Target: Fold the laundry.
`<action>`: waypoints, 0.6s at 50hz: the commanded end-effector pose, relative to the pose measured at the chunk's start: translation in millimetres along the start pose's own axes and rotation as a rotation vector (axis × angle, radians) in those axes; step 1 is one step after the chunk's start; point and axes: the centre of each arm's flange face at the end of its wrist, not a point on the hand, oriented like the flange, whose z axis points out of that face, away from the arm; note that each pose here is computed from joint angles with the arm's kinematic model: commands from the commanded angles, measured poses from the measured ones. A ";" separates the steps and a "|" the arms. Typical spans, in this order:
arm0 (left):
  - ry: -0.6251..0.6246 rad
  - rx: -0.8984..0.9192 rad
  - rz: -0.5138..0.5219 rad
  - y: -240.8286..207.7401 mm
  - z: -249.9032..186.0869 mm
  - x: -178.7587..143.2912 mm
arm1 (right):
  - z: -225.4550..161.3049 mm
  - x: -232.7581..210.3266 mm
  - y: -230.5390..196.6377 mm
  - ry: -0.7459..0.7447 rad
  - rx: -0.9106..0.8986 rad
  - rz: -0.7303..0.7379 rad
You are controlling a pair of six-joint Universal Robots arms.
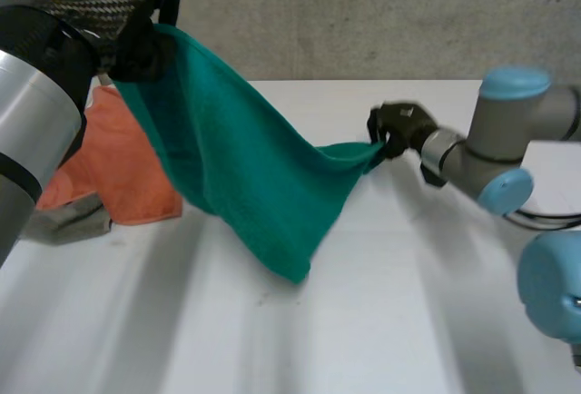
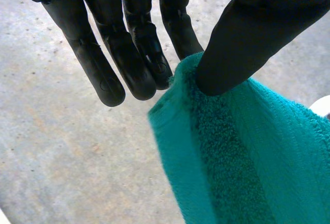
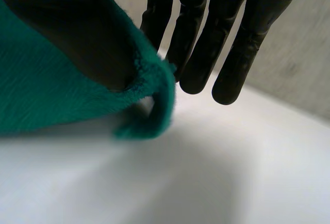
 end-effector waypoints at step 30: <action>-0.005 -0.327 0.052 152.0 76.4 -18.5 | -167.9 30.4 -135.1 0.130 -0.219 -0.539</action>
